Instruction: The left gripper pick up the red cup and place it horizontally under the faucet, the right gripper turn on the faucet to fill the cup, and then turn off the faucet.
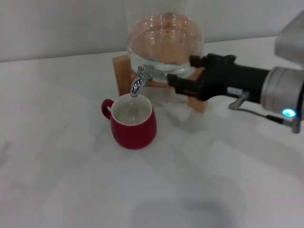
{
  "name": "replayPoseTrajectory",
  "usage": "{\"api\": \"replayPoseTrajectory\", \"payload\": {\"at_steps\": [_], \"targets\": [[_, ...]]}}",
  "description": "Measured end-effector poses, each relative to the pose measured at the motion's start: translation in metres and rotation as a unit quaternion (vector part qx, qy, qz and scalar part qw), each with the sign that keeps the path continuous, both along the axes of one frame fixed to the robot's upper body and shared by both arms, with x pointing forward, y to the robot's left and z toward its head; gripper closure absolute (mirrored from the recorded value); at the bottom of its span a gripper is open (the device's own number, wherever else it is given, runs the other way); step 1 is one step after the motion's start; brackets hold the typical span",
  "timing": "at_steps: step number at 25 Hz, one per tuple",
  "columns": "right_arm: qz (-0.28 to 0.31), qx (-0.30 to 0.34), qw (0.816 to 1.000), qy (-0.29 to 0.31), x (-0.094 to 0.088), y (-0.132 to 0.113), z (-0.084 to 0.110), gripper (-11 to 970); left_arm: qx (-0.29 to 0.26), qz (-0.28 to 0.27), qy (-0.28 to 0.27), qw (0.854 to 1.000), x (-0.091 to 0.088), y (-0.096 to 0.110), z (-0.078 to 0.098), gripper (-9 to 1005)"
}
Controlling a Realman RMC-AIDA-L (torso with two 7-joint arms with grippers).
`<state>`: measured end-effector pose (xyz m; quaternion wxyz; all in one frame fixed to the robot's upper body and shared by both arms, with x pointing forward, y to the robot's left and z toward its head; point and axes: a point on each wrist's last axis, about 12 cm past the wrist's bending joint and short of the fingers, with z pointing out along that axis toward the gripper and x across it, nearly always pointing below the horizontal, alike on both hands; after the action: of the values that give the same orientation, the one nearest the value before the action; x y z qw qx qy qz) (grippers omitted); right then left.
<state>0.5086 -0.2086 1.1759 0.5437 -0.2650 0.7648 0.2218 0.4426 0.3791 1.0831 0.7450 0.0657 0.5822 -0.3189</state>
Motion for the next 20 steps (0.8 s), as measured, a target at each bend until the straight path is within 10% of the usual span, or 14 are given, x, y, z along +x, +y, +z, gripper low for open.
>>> {"api": "replayPoseTrajectory", "payload": {"at_steps": [20], "targets": [[0.023, -0.002, 1.0, 0.012, 0.009, 0.03, -0.021, 223, 0.001, 0.0, 0.0, 1.0, 0.001, 0.0, 0.0, 131]]}}
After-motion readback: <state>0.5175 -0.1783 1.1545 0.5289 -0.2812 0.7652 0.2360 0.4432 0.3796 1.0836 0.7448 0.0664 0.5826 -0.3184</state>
